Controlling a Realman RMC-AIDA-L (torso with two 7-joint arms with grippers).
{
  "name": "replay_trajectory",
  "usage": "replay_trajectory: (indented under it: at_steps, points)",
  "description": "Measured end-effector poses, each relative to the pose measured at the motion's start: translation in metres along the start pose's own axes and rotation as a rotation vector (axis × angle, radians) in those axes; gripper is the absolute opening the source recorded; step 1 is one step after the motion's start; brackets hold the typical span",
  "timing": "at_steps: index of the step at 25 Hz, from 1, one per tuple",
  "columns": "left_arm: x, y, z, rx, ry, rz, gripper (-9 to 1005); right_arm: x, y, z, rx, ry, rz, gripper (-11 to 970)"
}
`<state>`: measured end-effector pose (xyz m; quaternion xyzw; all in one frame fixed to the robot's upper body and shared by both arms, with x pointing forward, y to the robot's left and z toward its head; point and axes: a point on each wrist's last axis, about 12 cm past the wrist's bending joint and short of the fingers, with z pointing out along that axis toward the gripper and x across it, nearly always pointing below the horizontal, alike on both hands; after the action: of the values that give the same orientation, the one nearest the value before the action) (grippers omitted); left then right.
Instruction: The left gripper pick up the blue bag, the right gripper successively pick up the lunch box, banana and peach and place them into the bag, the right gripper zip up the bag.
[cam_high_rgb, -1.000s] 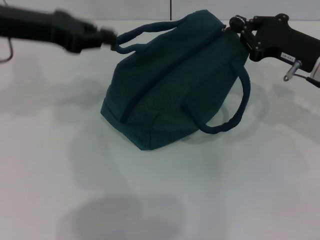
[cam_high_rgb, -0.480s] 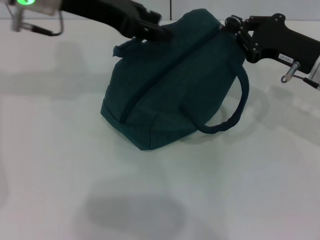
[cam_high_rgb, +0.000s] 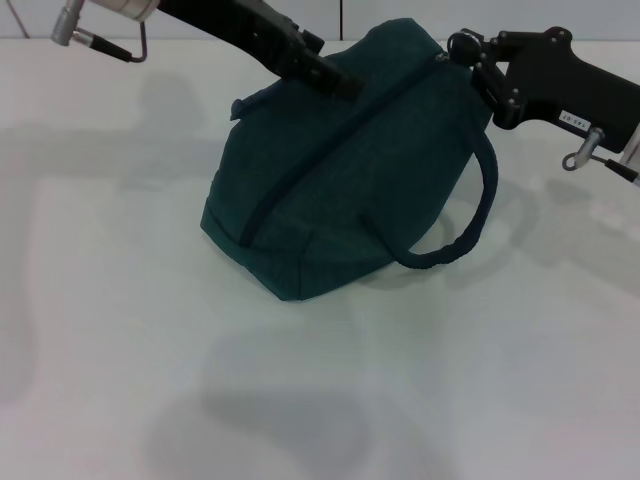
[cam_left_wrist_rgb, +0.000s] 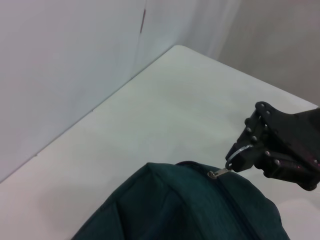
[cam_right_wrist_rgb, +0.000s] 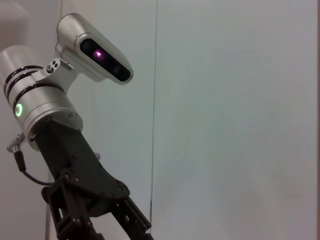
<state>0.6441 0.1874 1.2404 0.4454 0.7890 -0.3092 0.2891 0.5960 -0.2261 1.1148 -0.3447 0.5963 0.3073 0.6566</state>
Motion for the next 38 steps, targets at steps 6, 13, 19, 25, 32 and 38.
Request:
replay_trajectory:
  at_steps: [6, 13, 19, 25, 32, 38]
  points:
    - [0.004, -0.002, 0.008, -0.013, 0.09, -0.04, 893, 0.0, 0.002, -0.001, -0.013, -0.011, 0.007, 74]
    - [0.004, -0.005, 0.014, -0.014, 0.135, -0.057, 834, 0.0, 0.002, -0.003, -0.012, -0.015, 0.008, 75]
    - [0.007, -0.004, 0.014, -0.032, 0.152, -0.047, 627, 0.002, 0.002, -0.005, -0.007, -0.012, 0.012, 76]
    - [0.007, -0.005, 0.017, -0.039, 0.168, -0.031, 522, 0.002, 0.002, -0.005, -0.005, -0.013, 0.012, 77]
    - [0.012, -0.006, 0.017, -0.027, 0.178, -0.015, 215, 0.002, 0.002, -0.007, -0.002, -0.017, 0.007, 78]
    - [0.021, -0.009, 0.011, 0.004, 0.198, -0.02, 117, 0.0, 0.005, -0.004, -0.025, -0.033, -0.015, 79]
